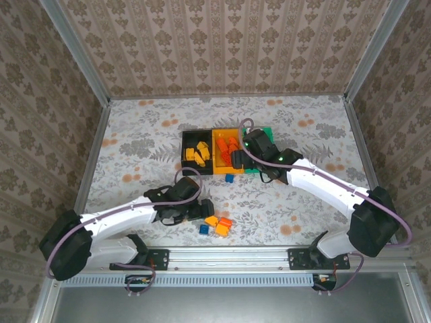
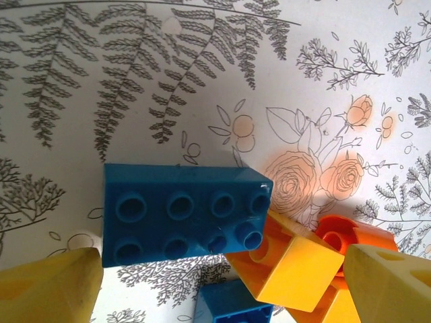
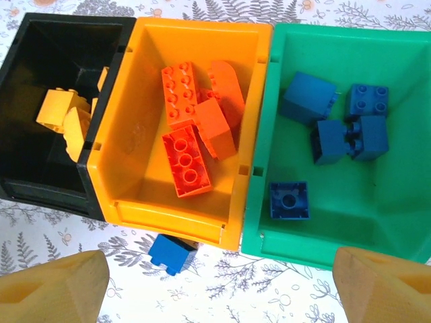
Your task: Sort the legos into containers by color
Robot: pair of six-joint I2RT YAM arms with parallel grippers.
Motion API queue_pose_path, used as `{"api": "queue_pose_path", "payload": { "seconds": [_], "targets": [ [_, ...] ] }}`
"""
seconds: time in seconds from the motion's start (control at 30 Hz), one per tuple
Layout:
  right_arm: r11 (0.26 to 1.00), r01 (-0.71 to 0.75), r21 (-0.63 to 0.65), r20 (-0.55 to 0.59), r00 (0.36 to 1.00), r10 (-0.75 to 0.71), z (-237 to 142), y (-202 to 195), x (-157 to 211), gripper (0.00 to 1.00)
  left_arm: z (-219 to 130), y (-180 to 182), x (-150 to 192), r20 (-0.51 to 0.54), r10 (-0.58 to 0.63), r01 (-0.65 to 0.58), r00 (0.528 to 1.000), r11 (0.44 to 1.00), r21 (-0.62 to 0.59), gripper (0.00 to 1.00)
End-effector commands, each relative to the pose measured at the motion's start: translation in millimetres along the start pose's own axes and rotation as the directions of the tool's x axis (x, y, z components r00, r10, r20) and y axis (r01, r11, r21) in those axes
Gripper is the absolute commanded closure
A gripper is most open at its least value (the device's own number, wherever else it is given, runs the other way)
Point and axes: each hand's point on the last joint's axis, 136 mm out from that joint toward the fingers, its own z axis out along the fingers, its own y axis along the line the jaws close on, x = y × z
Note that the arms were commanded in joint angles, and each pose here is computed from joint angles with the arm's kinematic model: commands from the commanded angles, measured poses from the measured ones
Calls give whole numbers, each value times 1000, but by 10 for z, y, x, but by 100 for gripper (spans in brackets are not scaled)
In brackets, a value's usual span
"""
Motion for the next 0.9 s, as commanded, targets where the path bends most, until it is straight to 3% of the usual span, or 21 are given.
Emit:
{"api": "queue_pose_path", "payload": {
  "seconds": [0.0,0.4,0.7,0.87],
  "targets": [
    [999,-25,28,42,999,24,-108,-120,-56,12,12,-98,92,-53,-34,36,998,999,41,6],
    [998,-49,42,56,997,46,-158,-266,-48,11,-214,-160,155,-87,-46,49,995,998,34,6],
    [997,-63,45,64,996,60,-185,-319,-81,11,151,-251,169,-152,-45,54,987,997,57,6],
    [997,-73,37,80,994,70,-220,-326,-116,11,160,-200,-108,-83,1,0,997,1000,18,8]
  ]
}}
